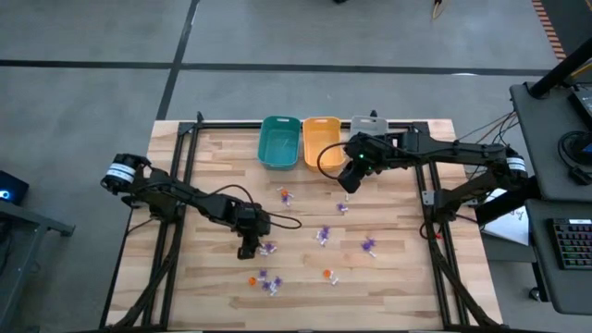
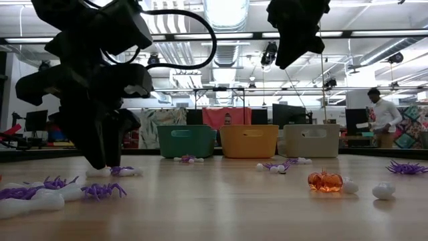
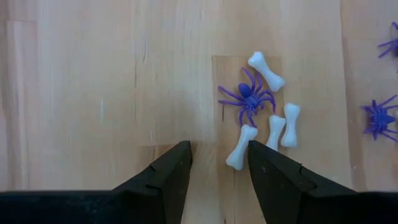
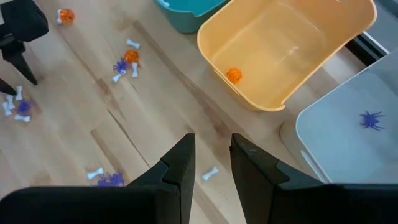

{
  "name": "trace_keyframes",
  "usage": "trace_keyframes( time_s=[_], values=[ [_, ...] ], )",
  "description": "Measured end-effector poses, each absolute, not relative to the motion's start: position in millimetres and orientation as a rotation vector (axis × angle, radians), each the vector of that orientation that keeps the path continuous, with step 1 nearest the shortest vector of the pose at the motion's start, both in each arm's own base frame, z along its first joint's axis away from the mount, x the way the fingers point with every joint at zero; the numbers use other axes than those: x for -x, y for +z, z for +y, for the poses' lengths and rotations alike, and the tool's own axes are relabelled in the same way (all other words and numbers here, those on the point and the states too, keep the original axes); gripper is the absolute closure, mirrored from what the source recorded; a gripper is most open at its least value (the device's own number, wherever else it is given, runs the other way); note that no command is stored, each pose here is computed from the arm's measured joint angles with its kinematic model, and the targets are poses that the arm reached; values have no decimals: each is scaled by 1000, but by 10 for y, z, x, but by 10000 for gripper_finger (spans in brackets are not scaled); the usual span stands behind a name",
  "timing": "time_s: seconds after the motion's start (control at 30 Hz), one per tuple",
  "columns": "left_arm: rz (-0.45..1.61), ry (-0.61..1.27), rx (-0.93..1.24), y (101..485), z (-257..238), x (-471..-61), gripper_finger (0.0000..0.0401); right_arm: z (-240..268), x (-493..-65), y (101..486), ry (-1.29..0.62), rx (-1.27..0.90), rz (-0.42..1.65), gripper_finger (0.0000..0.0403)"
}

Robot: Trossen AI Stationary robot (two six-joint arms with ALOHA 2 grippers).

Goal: Sort Halloween decoration
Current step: Put the white bone toy into the blue bin

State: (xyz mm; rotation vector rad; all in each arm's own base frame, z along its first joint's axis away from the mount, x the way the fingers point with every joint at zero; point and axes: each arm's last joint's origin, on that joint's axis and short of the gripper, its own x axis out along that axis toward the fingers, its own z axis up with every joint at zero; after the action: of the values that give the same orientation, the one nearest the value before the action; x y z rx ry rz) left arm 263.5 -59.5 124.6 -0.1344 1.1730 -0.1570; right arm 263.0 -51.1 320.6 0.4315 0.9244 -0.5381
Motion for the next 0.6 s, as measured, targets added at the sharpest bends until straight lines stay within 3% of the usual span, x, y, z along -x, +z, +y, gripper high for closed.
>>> trace_keyframes(
  time_s=[0.2,0.47,0.6],
  values=[
    [1172,-110,104,1224,-584,-2641,298,-511,-2632,3206,-539,-433,923,312],
    [1177,-76,106,1214,-573,-2634,383,-513,-2635,3208,-538,-433,919,312],
    [1183,-40,141,1202,-568,-2622,395,-512,-2638,3208,-537,-433,917,312]
  ],
)
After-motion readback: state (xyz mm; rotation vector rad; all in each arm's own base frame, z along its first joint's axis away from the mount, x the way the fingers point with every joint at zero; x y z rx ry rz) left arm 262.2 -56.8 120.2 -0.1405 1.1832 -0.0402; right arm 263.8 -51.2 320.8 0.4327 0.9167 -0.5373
